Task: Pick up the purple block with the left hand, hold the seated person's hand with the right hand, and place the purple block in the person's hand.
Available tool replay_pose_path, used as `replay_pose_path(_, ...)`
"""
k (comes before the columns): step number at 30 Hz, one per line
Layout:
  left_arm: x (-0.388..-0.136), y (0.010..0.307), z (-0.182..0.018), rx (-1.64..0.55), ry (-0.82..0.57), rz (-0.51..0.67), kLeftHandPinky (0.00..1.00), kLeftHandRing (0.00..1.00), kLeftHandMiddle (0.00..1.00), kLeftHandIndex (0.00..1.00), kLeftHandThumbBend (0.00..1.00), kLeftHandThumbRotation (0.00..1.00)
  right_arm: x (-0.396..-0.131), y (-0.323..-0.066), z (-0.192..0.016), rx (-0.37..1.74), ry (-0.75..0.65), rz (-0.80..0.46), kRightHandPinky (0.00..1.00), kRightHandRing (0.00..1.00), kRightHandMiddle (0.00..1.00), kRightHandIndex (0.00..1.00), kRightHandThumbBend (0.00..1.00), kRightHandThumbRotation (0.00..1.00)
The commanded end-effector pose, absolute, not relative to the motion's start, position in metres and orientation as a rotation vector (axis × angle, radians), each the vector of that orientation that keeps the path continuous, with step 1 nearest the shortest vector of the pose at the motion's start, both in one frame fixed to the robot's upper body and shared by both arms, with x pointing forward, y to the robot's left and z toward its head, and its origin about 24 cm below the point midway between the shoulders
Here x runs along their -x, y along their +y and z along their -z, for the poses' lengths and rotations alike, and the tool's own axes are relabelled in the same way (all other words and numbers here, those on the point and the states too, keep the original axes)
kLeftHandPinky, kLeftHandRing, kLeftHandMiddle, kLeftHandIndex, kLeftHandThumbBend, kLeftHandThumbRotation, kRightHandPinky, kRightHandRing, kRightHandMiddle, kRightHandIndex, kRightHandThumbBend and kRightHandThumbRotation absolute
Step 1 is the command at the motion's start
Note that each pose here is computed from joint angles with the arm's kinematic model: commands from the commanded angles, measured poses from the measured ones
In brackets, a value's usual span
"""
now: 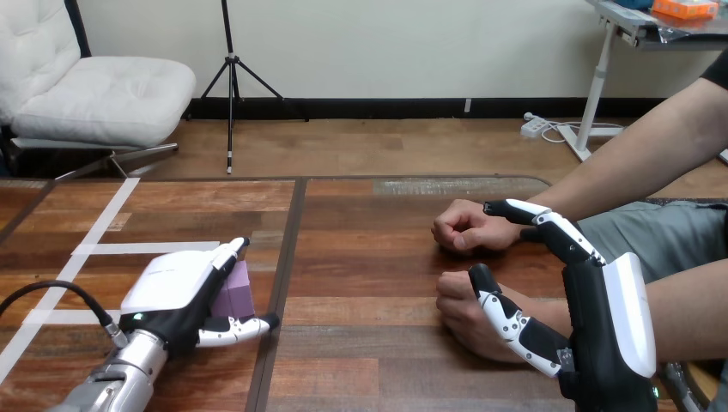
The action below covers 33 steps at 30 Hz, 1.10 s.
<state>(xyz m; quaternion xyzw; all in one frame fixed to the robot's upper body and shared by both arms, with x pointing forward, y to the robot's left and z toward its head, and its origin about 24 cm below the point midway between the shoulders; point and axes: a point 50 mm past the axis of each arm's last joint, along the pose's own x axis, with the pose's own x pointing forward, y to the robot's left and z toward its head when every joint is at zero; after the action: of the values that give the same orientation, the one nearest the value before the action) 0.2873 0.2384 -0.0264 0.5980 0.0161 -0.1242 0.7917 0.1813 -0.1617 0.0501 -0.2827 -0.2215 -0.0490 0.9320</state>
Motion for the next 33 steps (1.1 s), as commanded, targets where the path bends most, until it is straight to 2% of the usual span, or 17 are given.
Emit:
replay_pose_path(1,-0.3054,0.2303,0.0080,-1.234,-0.053,0.163,0.76,0.83,0.87,0.90,0.60,0.53,-0.1884,-0.1644,-0.0621,0.585,-0.526,0.109,0.70,0.76,0.75,0.71,0.37,0.09)
replay_pose_path(8,-0.3059,0.2289,0.0088,-1.212,-0.052,0.106,0.69,0.76,0.82,0.85,0.57,0.40,-0.1884,-0.1650,-0.0624,0.586,-0.523,0.108,0.71,0.76,0.75,0.71,0.37,0.10)
replay_pose_path(9,-0.3060,0.2287,0.0088,-1.209,-0.052,0.099,0.66,0.74,0.80,0.83,0.56,0.35,-0.1884,-0.1650,-0.0625,0.586,-0.523,0.107,0.71,0.77,0.75,0.71,0.37,0.10)
replay_pose_path(14,-0.3068,0.2278,0.0091,-1.193,-0.047,0.062,0.61,0.69,0.75,0.79,0.55,0.26,-0.1885,-0.1654,-0.0625,0.587,-0.523,0.106,0.71,0.77,0.76,0.71,0.36,0.11)
replay_pose_path(18,-0.3078,0.2275,0.0100,-1.179,-0.027,0.032,0.53,0.60,0.67,0.71,0.54,0.18,-0.1885,-0.1658,-0.0626,0.586,-0.520,0.107,0.72,0.77,0.76,0.72,0.36,0.13)
replay_pose_path(27,-0.3101,0.2272,0.0130,-1.189,0.028,-0.007,0.45,0.50,0.57,0.59,0.52,0.10,-0.1888,-0.1662,-0.0626,0.588,-0.524,0.106,0.72,0.77,0.76,0.72,0.36,0.14)
replay_pose_path(33,-0.3113,0.2268,0.0154,-1.181,0.076,-0.016,0.45,0.50,0.56,0.56,0.53,0.04,-0.1887,-0.1666,-0.0621,0.591,-0.526,0.105,0.72,0.77,0.75,0.72,0.36,0.14)
